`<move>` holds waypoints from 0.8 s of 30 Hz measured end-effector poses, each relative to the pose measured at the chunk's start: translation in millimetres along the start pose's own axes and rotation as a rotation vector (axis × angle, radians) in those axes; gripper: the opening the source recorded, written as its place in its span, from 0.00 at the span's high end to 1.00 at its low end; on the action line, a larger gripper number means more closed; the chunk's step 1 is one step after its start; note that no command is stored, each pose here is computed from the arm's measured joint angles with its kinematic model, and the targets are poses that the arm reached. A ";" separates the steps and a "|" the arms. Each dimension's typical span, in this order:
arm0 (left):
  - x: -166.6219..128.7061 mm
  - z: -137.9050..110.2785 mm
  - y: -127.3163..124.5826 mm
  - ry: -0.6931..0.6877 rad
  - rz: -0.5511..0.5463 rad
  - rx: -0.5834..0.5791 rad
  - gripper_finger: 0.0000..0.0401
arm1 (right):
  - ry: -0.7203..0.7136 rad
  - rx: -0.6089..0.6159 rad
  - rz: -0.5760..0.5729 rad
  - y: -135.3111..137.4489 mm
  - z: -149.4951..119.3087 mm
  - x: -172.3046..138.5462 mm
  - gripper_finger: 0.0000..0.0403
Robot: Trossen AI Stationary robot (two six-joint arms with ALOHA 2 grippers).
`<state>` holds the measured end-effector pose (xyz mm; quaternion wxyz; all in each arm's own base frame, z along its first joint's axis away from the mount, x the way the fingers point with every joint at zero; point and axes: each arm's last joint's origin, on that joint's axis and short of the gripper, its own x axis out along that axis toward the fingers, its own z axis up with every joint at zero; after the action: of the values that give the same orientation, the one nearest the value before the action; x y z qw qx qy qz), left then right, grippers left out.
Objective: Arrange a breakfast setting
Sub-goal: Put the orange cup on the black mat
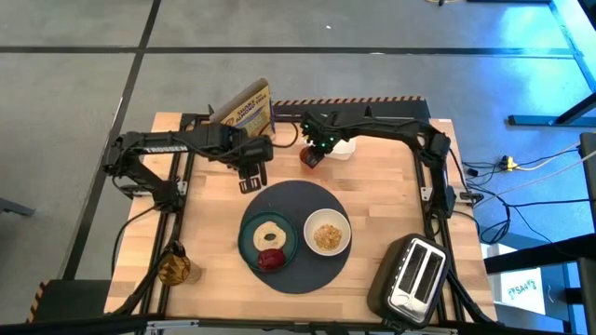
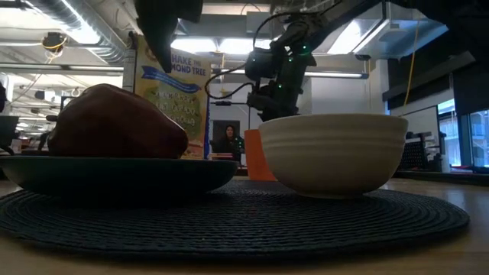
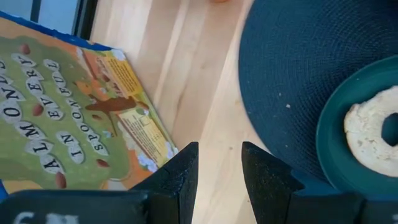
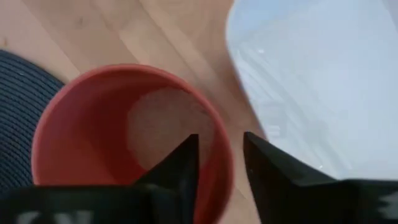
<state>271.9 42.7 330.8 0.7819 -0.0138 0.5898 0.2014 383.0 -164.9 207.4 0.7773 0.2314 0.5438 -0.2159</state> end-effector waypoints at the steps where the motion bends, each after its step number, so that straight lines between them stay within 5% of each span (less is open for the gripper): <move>1: 0.2 0.1 0.7 0.000 0.003 -0.003 0.71 | 0.000 -0.006 0.009 2.1 -0.3 0.1 0.77; 7: 0.3 0.2 1.4 0.000 0.009 -0.020 0.71 | -0.019 -0.011 0.048 3.9 2.1 -0.2 0.98; 14: -2.0 1.5 2.9 -0.037 0.039 -0.095 0.71 | -0.004 -0.008 0.054 9.5 -0.6 -4.0 0.99; 24: -6.7 -1.8 -4.4 -0.044 0.032 -0.149 0.71 | -0.073 -0.101 0.046 54.5 11.1 -53.4 1.00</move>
<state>270.3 36.2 335.6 0.7880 -0.0579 0.5562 0.2575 406.4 -123.4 268.0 0.8120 0.1962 0.5198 -0.1787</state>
